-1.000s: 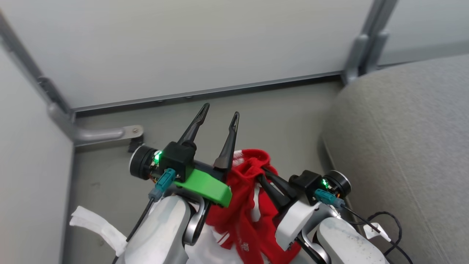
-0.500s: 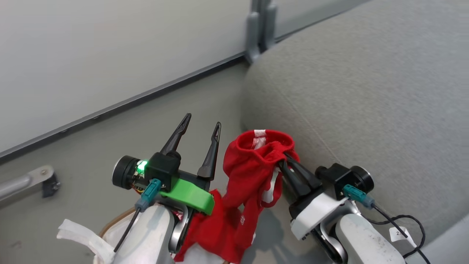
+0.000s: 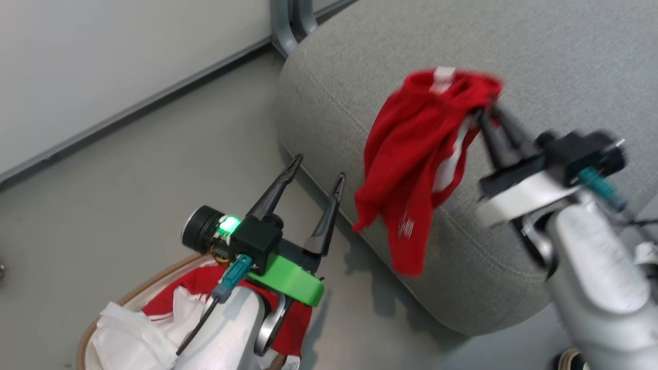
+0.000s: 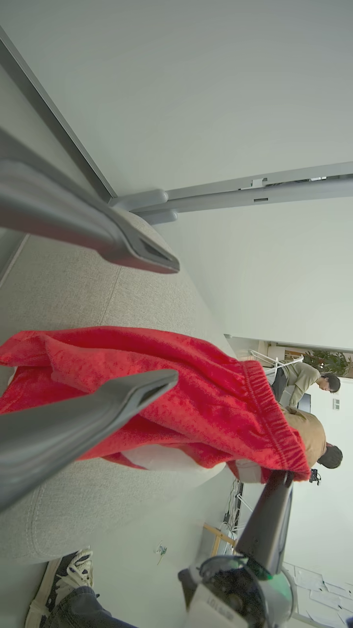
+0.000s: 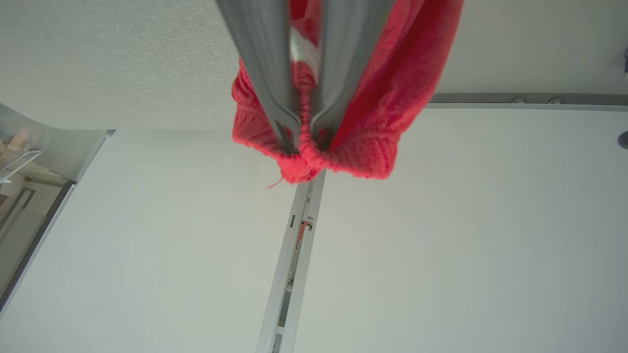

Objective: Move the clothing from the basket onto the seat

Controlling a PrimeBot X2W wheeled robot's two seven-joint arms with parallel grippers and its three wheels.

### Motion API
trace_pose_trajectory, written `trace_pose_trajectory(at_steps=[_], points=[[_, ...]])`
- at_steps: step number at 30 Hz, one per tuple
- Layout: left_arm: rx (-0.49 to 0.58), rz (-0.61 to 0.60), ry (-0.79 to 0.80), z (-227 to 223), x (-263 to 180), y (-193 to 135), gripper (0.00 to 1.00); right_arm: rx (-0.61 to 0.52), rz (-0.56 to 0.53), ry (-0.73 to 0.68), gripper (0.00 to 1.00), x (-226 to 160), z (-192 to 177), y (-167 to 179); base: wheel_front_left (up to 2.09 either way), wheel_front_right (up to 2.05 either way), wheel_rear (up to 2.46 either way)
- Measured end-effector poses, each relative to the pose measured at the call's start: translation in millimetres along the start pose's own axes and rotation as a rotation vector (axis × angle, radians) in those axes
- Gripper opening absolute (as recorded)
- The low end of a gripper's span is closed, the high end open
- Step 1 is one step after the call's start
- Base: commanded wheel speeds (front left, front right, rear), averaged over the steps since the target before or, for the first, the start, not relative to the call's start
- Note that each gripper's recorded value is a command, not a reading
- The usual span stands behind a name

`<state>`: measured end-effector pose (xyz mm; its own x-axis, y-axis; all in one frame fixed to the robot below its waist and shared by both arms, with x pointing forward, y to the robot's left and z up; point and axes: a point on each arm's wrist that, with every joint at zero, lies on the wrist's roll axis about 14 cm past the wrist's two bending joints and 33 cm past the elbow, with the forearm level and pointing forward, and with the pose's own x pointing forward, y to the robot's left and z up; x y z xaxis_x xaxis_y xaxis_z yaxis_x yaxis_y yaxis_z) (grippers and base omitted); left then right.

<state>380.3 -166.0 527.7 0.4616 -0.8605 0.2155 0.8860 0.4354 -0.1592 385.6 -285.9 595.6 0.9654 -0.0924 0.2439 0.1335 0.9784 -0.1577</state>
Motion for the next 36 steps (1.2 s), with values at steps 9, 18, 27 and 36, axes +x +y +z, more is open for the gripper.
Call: trace_pose_trajectory(at_steps=[9, 18, 27, 36], points=[[-0.049, -0.037, 0.012, -24, 6, 11, 1.0, -0.382, -0.04, -0.12, 0.0, 78, 61, -78, 0.0, 0.0, 0.0], [-0.068, 0.067, 0.041, -47, -6, 60, 1.0, -0.521, -0.124, -0.067, 0.0, 131, 45, -124, 0.0, 0.0, 0.0], [-0.084, 0.187, 0.104, -76, -33, 102, 1.0, -0.329, -0.053, 0.267, 0.0, 118, -120, -74, 0.0, 0.0, 0.0], [-0.078, 0.251, 0.129, -77, -48, 115, 1.0, -0.191, -0.086, 0.477, 1.0, 50, -191, -54, 0.0, 0.0, 0.0]])
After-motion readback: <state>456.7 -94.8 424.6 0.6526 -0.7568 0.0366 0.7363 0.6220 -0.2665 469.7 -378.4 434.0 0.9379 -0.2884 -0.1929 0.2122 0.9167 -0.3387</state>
